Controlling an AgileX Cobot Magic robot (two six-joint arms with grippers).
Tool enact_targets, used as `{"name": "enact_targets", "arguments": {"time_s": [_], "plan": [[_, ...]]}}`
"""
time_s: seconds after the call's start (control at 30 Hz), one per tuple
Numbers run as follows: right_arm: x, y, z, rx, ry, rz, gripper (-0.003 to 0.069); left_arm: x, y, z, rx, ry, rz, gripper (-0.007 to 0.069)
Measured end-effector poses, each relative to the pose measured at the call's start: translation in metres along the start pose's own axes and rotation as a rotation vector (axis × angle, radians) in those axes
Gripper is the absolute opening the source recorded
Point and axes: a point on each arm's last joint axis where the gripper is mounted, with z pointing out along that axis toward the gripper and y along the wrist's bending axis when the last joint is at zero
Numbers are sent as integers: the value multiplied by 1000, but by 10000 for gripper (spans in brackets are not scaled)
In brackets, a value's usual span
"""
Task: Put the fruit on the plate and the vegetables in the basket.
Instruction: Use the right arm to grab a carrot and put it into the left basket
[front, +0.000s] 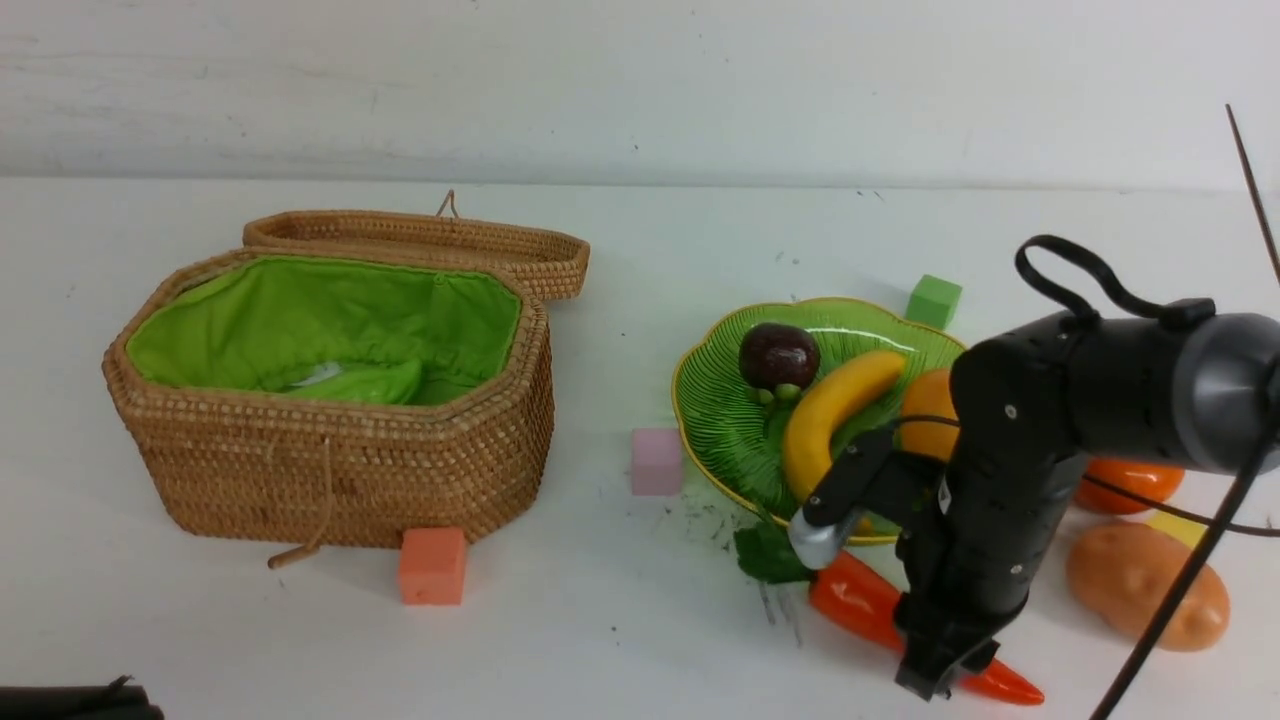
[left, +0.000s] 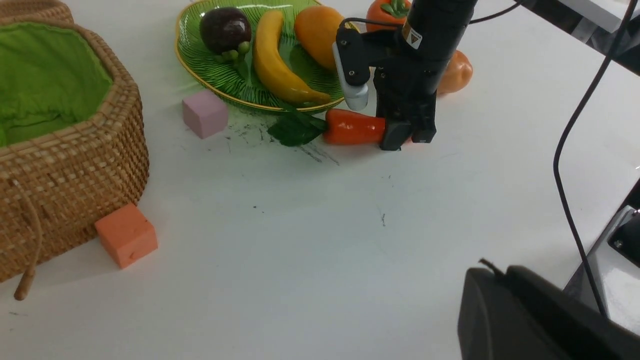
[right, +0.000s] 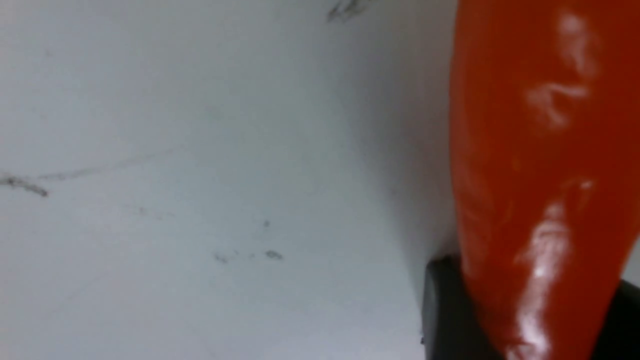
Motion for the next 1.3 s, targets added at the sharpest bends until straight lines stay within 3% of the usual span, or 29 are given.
{"name": "enact_targets", "arguments": {"time_s": [0.17,0.4,0.63,0.77,1.03,1.3], "plan": [[4,31,-19,-104,45,-10,286,-1,0,0,-1,-6,0,25],[-17,80,-79,-85,-148,-21,286,-5,5,0,-61,-50,54,26],[-71,104,-154,-33,-472,-51,286,-10,20,-3,-232,-96,124,26],[-119,105,-193,5,-695,-73,286,-14,34,-8,-387,-142,93,26],[-198,96,-187,45,-914,-129,286,-21,47,-16,-537,-259,-47,29],[-243,92,-135,76,-1003,-140,286,-22,49,-18,-568,-285,-102,29]]}}
